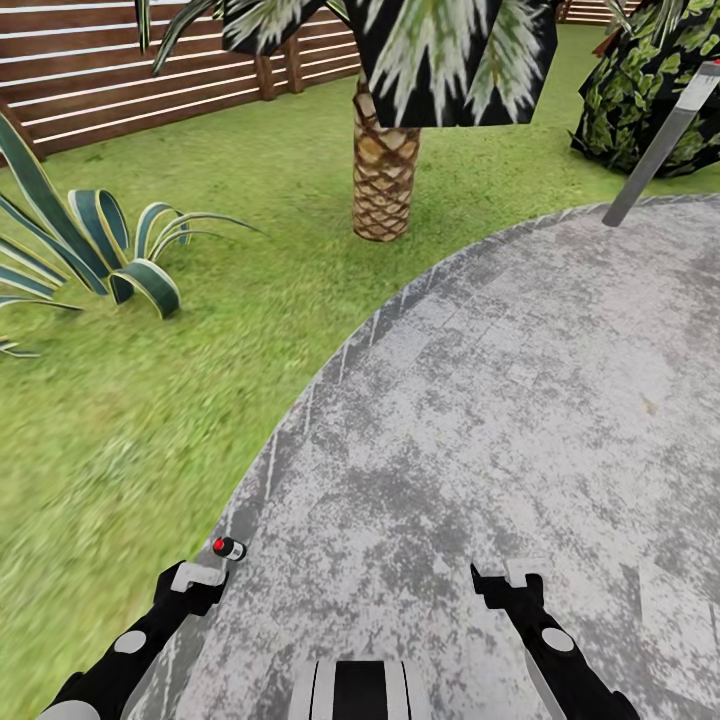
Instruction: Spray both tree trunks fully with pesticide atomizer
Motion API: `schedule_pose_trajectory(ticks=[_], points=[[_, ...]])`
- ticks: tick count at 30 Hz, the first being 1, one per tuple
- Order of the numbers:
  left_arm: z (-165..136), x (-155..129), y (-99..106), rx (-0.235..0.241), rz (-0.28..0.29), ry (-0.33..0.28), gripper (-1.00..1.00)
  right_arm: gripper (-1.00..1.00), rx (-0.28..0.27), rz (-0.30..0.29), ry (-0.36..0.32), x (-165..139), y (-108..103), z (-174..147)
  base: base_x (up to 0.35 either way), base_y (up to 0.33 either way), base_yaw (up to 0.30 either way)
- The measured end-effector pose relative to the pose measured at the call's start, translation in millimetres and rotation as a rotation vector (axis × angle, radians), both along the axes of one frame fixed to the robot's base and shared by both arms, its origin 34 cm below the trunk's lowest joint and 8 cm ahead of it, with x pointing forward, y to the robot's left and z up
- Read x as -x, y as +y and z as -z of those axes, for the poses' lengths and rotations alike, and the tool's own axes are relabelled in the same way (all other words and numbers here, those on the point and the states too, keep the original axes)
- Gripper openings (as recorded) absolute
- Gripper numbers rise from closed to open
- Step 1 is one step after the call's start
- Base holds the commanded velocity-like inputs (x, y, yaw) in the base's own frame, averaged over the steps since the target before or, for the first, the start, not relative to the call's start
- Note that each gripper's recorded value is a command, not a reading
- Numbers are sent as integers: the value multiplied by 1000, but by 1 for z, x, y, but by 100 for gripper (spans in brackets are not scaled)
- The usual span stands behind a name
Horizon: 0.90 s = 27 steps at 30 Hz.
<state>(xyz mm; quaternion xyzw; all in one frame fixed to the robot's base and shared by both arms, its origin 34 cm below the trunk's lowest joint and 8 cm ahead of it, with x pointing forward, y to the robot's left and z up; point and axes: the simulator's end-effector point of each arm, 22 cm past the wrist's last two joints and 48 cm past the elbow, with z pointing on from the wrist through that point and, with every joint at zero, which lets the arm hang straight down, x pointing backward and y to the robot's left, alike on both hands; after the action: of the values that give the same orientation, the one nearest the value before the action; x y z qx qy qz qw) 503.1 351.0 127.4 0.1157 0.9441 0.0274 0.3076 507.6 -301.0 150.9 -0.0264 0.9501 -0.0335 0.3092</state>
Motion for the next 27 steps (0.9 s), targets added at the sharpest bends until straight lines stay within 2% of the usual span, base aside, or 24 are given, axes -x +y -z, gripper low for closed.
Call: schedule_pose_trajectory(ticks=[22, 27], points=[[-1, -2, 0, -1, -2, -3, 100, 100, 0, 0, 0, 0, 0, 0, 54, -9, 0], [-1, -1, -1, 1, -1, -3, 100, 100, 0, 0, 0, 0, 0, 0, 98, -114, 0]])
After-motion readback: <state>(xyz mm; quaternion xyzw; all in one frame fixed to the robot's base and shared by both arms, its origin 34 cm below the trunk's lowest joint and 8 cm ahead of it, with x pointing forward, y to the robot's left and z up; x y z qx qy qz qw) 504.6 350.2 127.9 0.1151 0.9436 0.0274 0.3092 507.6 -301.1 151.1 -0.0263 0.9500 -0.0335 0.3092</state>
